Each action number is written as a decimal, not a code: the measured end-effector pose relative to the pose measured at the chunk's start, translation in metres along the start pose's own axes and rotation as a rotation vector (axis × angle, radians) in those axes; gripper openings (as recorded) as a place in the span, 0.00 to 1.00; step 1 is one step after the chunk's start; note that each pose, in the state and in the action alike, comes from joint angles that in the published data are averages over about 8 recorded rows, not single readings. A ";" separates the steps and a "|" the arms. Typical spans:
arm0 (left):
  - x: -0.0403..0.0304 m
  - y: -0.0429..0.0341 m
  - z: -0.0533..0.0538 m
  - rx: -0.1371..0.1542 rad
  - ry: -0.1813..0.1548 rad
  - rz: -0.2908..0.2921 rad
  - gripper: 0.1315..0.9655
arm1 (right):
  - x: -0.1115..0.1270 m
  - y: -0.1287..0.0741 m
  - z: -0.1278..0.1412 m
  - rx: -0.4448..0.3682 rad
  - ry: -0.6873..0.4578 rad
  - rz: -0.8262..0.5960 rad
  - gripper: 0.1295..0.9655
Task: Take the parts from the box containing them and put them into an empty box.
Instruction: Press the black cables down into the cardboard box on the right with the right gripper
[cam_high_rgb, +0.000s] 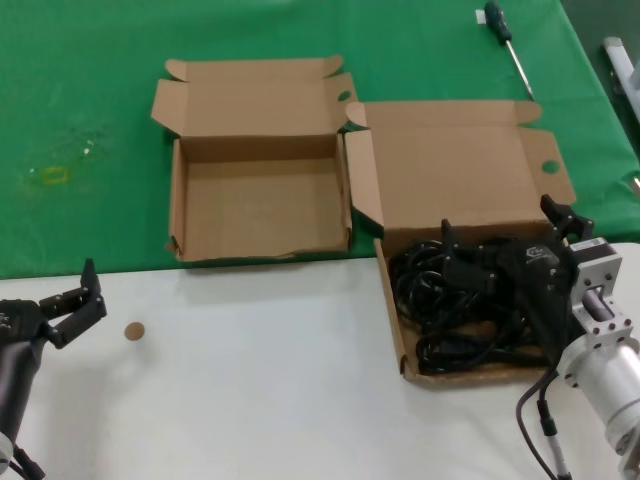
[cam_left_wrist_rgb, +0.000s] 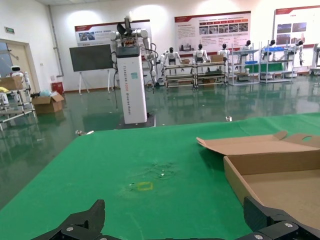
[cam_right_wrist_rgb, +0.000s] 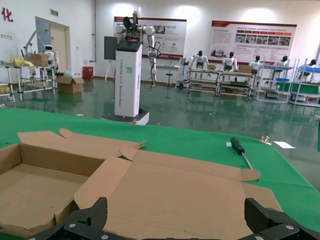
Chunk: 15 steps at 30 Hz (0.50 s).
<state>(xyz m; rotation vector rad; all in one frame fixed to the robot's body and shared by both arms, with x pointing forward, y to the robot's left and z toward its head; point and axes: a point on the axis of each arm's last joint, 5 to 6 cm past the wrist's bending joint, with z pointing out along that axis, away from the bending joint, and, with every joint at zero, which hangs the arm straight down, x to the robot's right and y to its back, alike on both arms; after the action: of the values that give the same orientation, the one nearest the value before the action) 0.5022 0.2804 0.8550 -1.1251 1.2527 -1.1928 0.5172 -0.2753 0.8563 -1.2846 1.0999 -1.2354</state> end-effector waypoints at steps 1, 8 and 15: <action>0.0000 0.0000 0.000 0.000 0.000 0.000 1.00 | 0.000 0.000 0.000 0.000 0.000 0.000 1.00; 0.0000 0.0000 0.000 0.000 0.000 0.000 1.00 | 0.000 0.000 0.000 0.000 0.000 0.000 1.00; 0.0000 0.0000 0.000 0.000 0.000 0.000 1.00 | 0.000 0.000 0.000 0.000 0.000 0.000 1.00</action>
<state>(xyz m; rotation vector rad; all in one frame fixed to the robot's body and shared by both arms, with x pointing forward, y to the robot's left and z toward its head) 0.5022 0.2804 0.8550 -1.1251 1.2527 -1.1928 0.5172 -0.2753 0.8563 -1.2846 1.0999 -1.2354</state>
